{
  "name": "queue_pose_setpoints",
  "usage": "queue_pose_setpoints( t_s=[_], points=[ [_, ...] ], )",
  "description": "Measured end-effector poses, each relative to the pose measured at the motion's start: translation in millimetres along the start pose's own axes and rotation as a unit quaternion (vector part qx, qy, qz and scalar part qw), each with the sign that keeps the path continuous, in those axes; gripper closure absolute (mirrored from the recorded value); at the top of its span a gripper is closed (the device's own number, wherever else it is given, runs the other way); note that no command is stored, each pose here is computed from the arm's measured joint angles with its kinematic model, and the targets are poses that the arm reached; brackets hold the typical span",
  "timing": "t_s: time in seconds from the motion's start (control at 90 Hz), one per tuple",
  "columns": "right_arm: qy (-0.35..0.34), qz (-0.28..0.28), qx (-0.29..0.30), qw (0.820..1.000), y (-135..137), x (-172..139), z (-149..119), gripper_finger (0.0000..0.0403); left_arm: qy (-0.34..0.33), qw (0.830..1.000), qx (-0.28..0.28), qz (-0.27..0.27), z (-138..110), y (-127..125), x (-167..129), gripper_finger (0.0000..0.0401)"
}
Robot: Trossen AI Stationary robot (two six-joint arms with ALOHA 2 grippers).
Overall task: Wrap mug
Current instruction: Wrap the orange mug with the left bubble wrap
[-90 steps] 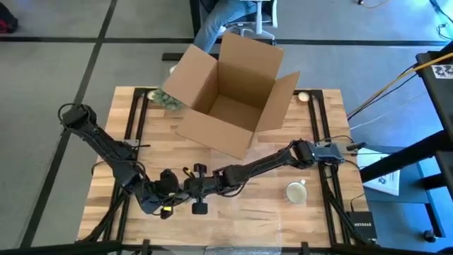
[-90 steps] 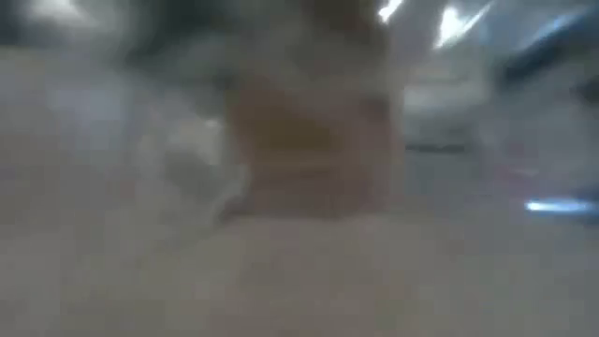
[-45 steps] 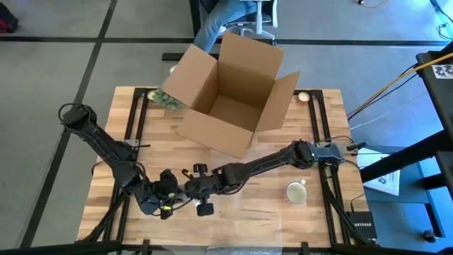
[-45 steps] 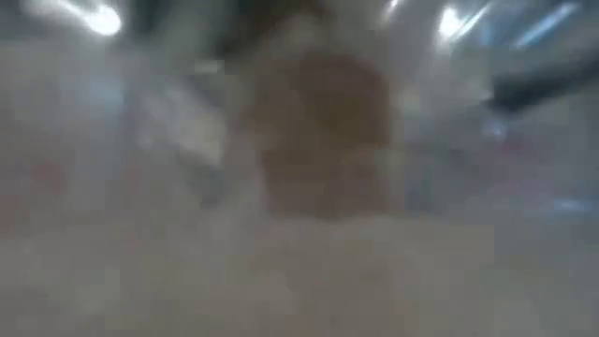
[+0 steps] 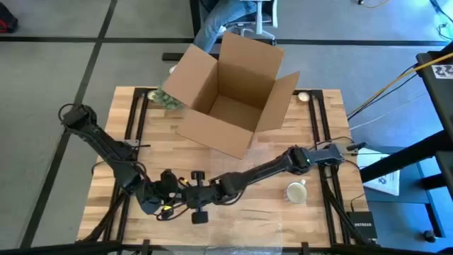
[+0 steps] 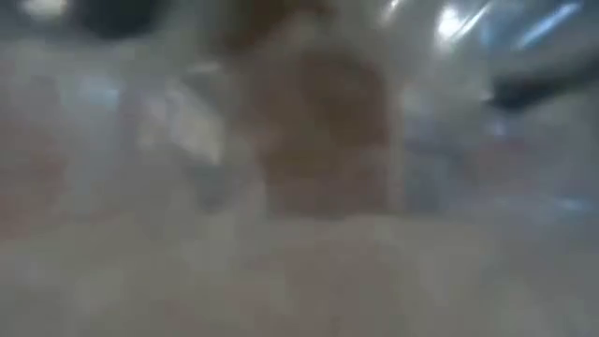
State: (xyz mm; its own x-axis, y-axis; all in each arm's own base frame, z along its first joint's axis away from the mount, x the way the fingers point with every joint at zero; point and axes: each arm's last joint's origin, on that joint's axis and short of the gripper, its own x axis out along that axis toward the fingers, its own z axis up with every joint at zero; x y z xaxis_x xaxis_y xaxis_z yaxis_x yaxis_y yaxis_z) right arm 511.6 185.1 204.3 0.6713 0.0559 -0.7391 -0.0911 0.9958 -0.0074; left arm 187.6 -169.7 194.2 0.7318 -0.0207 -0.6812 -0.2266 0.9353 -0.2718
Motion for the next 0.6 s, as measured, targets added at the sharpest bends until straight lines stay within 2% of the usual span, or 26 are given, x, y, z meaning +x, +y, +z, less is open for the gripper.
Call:
queue_pose_setpoints(
  t_s=[0.144, 0.3, 0.489, 0.6],
  points=[
    [0.016, 0.009, 0.023, 1.000, -10.5, 14.3, -5.0, 0.0402, -0.001, 1.000, 0.000, 0.001, 0.4, -0.1, -0.1, 0.0267],
    [0.019, 0.010, 0.027, 0.999, -14.3, 16.1, -5.2, 0.0402, -0.001, 1.000, -0.001, 0.002, 0.6, 0.2, 0.2, 0.0267],
    [0.021, 0.004, 0.013, 1.000, -15.3, 0.5, 5.2, 0.0402, -0.002, 1.000, -0.002, 0.001, 0.7, 0.1, 0.2, 0.0267],
    [0.014, 0.020, 0.015, 1.000, -15.3, -14.3, 12.2, 0.0402, -0.001, 1.000, -0.001, 0.003, 0.5, 0.5, 0.1, 0.0267]
  ],
)
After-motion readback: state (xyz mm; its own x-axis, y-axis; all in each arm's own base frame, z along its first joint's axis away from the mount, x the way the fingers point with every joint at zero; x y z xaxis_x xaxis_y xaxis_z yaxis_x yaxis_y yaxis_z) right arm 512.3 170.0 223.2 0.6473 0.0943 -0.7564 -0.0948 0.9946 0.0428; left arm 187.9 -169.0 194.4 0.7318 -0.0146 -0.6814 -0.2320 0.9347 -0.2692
